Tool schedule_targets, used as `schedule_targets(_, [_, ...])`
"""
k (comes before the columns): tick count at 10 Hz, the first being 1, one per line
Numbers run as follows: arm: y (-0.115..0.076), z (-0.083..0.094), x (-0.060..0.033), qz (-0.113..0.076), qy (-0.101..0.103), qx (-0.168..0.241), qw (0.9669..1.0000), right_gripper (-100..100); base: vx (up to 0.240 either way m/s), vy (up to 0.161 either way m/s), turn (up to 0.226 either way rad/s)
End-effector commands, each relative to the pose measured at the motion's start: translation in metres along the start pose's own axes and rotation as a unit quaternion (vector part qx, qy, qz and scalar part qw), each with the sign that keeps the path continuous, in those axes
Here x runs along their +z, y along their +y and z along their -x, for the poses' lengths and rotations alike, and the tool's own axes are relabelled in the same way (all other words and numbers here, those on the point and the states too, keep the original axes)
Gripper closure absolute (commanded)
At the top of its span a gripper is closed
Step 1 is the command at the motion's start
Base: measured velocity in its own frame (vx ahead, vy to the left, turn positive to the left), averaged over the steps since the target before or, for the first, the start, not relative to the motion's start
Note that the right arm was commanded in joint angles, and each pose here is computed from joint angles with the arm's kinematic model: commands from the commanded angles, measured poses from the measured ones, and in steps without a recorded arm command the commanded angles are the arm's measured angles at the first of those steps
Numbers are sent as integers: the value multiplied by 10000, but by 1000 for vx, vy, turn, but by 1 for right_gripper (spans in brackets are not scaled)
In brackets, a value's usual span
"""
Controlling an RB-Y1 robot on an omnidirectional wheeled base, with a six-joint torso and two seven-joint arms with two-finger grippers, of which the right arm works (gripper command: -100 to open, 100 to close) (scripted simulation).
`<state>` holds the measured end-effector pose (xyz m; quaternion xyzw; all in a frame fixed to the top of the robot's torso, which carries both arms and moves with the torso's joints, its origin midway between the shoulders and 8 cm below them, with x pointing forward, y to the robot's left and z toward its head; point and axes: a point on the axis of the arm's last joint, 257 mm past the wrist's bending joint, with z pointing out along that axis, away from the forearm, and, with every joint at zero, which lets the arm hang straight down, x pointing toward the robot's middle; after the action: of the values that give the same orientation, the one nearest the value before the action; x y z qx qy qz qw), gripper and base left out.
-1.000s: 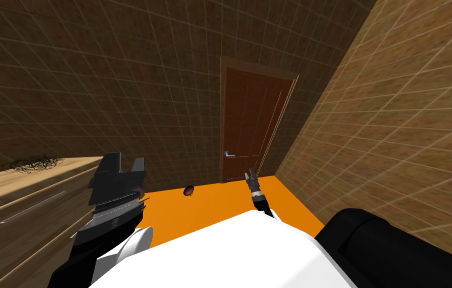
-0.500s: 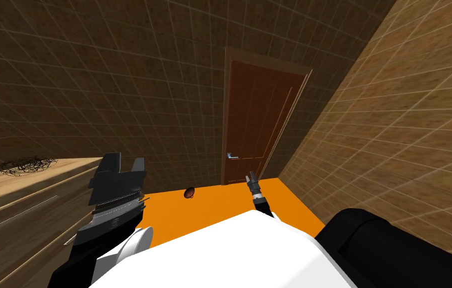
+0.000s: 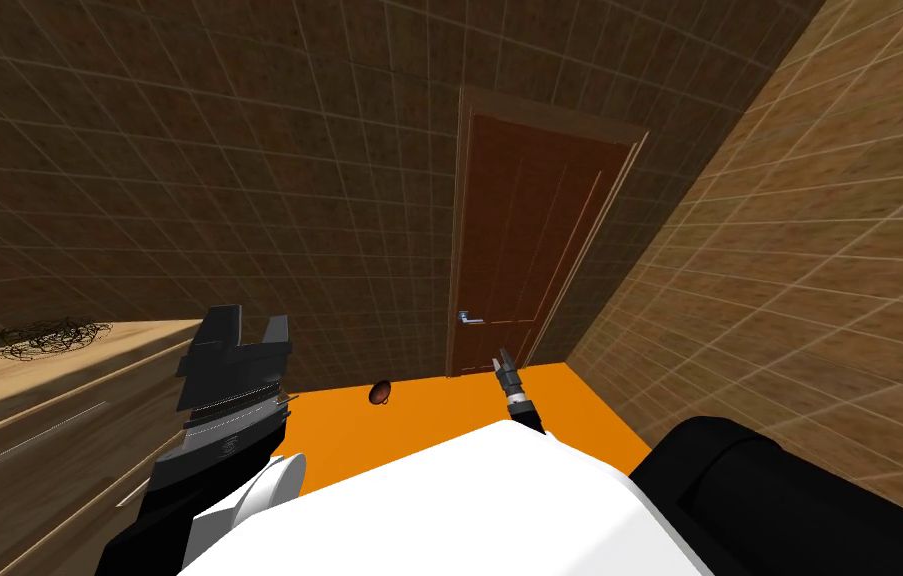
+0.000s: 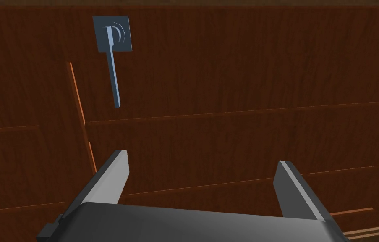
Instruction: Pull the door open
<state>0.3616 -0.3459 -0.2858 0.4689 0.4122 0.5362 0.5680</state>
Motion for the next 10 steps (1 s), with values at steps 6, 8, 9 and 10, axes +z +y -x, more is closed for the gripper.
schedule_targets(6, [-381, 216, -243, -424, -128, -75, 9990, -100, 130, 22, 29])
schedule_targets(8, [-484, 279, -315, -545, -168, -98, 9983, -100, 145, 13, 39])
schedule_targets(9, [-551, 321, -365, -626, -196, -114, 9978, -100, 155, 31, 33])
schedule_targets(10, [-551, 321, -365, -626, -196, -114, 9978, -100, 103, 24, 7])
